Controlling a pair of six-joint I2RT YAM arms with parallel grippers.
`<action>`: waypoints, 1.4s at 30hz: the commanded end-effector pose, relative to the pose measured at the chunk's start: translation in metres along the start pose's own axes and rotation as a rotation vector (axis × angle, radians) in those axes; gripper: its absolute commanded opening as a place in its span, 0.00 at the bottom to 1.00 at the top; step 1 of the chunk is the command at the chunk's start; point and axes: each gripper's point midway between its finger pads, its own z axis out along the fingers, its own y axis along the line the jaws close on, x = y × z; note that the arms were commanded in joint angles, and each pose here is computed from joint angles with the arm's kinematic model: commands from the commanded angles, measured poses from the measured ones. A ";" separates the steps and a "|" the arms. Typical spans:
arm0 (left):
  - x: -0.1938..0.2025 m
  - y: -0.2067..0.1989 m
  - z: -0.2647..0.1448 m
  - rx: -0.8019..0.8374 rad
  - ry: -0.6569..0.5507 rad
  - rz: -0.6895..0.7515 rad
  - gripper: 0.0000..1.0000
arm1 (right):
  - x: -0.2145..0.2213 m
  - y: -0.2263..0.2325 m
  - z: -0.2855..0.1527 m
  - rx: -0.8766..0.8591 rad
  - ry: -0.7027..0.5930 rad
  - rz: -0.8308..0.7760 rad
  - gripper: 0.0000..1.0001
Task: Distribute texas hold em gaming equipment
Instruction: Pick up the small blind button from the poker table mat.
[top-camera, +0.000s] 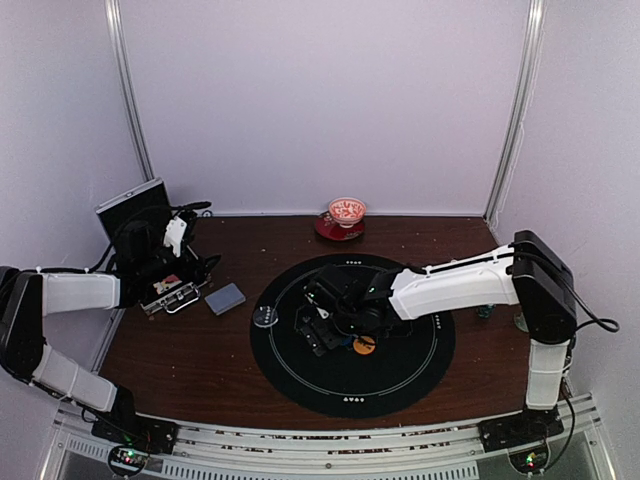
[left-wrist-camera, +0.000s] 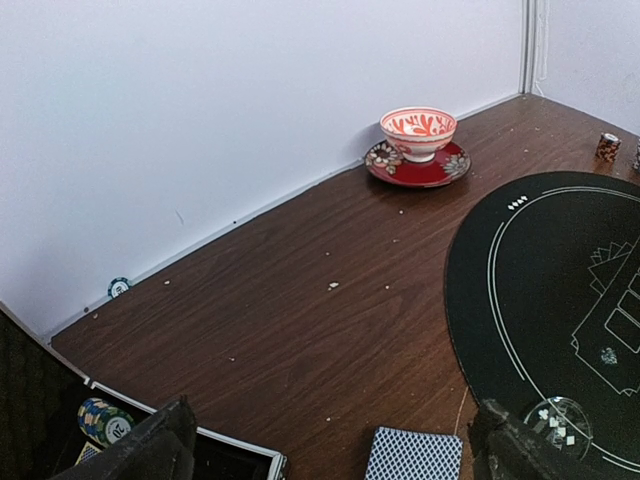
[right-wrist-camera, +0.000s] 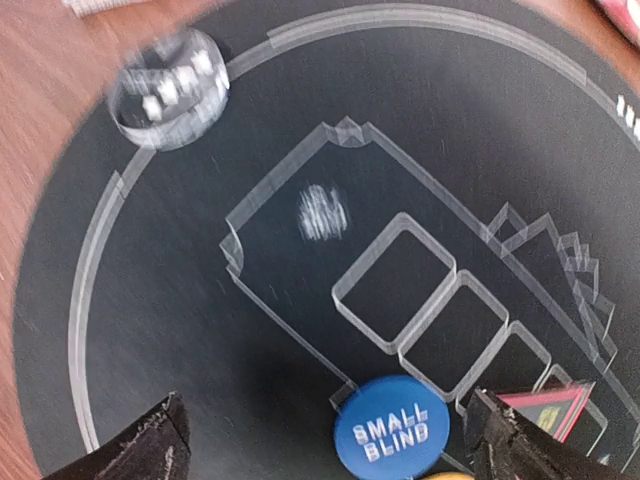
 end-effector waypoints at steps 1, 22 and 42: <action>-0.013 0.004 0.002 -0.010 -0.042 0.025 0.98 | 0.022 -0.010 0.008 -0.041 0.032 0.081 0.96; -0.011 0.004 0.003 -0.010 -0.036 0.025 0.98 | 0.047 -0.020 0.024 -0.085 0.084 0.138 0.79; -0.012 0.005 0.004 -0.012 -0.036 0.023 0.98 | 0.040 -0.017 0.022 -0.065 0.063 0.117 0.49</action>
